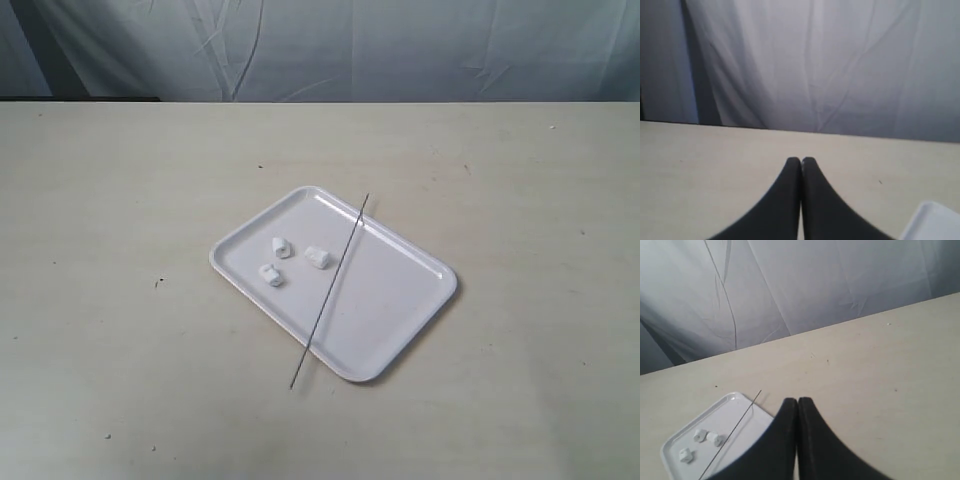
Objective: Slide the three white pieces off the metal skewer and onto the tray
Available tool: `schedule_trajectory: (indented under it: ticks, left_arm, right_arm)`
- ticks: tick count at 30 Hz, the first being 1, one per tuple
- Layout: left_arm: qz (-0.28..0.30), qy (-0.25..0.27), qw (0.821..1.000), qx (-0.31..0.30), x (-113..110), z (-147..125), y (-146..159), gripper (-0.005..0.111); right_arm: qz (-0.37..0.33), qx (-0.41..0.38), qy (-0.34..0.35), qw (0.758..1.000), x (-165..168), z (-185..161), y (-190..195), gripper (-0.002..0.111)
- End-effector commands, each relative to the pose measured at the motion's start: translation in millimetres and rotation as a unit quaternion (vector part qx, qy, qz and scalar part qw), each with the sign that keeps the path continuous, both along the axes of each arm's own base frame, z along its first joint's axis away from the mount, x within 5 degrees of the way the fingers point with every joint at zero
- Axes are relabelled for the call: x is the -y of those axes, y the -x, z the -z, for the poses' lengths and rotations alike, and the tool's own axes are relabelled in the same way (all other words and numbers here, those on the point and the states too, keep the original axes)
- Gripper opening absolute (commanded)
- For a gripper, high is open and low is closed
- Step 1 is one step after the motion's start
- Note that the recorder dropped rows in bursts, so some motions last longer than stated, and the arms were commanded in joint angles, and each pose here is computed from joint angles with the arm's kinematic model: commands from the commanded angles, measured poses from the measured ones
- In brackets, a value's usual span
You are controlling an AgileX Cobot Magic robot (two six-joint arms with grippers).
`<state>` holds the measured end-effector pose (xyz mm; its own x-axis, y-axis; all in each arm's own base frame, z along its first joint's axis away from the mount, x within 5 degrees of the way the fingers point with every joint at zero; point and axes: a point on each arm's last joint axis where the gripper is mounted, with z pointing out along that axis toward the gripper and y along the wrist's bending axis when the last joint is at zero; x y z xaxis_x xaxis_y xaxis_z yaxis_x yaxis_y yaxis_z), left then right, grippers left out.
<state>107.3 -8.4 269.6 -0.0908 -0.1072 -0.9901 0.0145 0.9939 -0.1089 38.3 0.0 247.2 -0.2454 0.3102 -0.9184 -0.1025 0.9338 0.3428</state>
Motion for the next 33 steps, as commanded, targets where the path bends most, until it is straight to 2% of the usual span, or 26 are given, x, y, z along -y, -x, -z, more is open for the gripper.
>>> schedule_trajectory:
  ticks: [1,7,13,14,16,17,18,20,22,25,27,29,33]
  left_arm:
    - [-0.056,0.009,0.997,0.047,-15.7,-7.2,14.7,0.000]
    - [-0.119,0.011,0.991,0.065,-28.0,-10.3,20.4,0.000]
    - [-0.099,0.008,0.993,0.070,-24.8,-11.3,21.4,0.000]
    - [-0.088,-0.008,0.993,0.075,-22.9,-12.4,21.1,0.000]
    - [-0.047,-0.081,0.991,0.098,-16.0,-14.8,23.5,0.000]
    - [-0.020,-0.153,0.981,0.119,-11.2,-15.2,27.0,0.000]
    - [-0.011,-0.202,0.970,0.133,-9.3,-14.9,29.3,0.000]
    - [-0.019,-0.263,0.952,0.158,-10.1,-13.0,34.5,0.000]
    - [-0.005,-0.232,0.960,0.157,-8.7,-8.8,37.9,0.000]
    - [0.009,-0.222,0.964,0.146,-6.8,1.0,40.0,0.000]
    - [0.021,-0.197,0.971,0.133,-4.7,9.8,41.1,0.000]
    - [0.031,-0.165,0.979,0.113,-3.1,18.8,42.4,0.000]
    - [0.028,-0.146,0.987,0.068,-3.2,31.4,46.2,0.000]
  right_arm:
    - [0.026,-0.016,-0.046,0.998,-1.2,2.5,1.5,-0.001]
    - [0.073,-0.040,-0.082,0.993,-0.6,6.3,2.7,-0.001]
    - [0.106,-0.038,-0.083,0.990,1.8,6.4,2.8,-0.001]
    - [0.108,-0.038,-0.083,0.990,1.9,6.4,2.8,-0.001]
    - [0.108,-0.040,-0.083,0.990,1.9,6.7,2.9,-0.001]
    - [0.108,-0.040,-0.083,0.990,1.9,6.7,2.9,-0.001]
    - [0.108,-0.040,-0.083,0.990,1.9,6.7,2.9,-0.001]
    - [0.108,-0.040,-0.083,0.990,1.9,6.7,2.9,-0.001]
    - [0.108,-0.040,-0.083,0.990,1.9,6.7,2.9,-0.001]
    - [0.108,-0.040,-0.083,0.990,1.9,6.7,2.9,-0.001]
    - [0.107,-0.041,-0.083,0.990,1.8,7.2,2.7,-0.001]
    - [0.107,-0.042,-0.084,0.990,1.7,8.3,2.5,-0.001]
    - [0.108,-0.059,-0.083,0.989,1.3,20.9,-0.6,-0.001]
